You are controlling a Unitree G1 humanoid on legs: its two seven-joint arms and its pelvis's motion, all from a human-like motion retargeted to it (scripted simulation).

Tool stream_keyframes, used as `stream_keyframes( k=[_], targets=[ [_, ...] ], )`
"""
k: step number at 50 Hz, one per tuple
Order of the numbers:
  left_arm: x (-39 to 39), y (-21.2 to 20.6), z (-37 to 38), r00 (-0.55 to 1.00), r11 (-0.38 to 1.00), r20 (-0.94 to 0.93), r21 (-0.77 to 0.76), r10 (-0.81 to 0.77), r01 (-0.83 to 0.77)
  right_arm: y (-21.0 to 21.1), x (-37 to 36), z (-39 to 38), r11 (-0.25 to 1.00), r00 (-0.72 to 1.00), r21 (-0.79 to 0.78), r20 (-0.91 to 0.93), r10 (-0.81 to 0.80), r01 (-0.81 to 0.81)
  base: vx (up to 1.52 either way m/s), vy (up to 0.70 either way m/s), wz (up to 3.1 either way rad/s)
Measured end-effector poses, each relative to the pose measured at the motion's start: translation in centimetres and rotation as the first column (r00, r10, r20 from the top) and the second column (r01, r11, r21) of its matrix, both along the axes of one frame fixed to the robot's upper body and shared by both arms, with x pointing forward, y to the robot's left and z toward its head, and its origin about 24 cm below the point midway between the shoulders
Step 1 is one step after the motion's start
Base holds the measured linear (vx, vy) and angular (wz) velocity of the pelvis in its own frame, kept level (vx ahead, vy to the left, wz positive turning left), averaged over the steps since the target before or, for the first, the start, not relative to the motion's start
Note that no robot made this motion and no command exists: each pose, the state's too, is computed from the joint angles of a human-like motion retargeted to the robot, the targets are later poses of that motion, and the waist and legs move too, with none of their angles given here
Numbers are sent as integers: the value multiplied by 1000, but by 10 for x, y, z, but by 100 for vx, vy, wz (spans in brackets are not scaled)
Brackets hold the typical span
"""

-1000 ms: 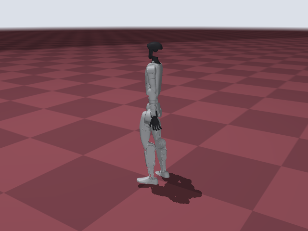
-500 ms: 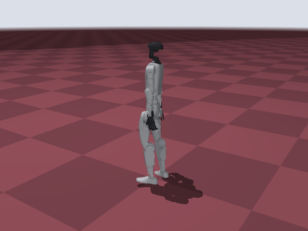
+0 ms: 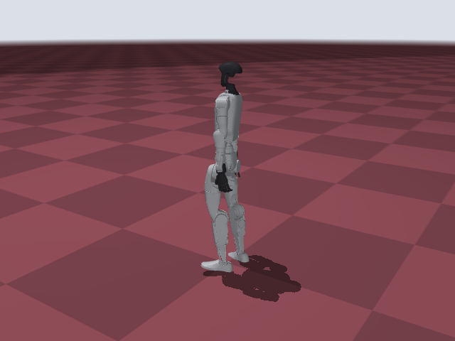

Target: In place motions

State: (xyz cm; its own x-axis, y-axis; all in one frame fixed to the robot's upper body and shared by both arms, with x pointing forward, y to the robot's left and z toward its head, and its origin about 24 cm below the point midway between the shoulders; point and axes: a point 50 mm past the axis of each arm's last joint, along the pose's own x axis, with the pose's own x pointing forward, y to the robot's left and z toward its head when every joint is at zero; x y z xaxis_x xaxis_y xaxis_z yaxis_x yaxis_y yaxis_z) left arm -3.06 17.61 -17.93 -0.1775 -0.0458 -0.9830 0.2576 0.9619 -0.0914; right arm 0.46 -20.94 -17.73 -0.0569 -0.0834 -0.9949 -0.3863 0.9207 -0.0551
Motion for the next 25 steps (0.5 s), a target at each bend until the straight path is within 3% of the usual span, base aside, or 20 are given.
stream_keyframes(
  k=[25],
  targets=[
    [-3,0,0,1000,1000,-5,8,12,-12,2,-3,0,1000,1000,7,-8,3,-3,0,0,0]
  ],
)
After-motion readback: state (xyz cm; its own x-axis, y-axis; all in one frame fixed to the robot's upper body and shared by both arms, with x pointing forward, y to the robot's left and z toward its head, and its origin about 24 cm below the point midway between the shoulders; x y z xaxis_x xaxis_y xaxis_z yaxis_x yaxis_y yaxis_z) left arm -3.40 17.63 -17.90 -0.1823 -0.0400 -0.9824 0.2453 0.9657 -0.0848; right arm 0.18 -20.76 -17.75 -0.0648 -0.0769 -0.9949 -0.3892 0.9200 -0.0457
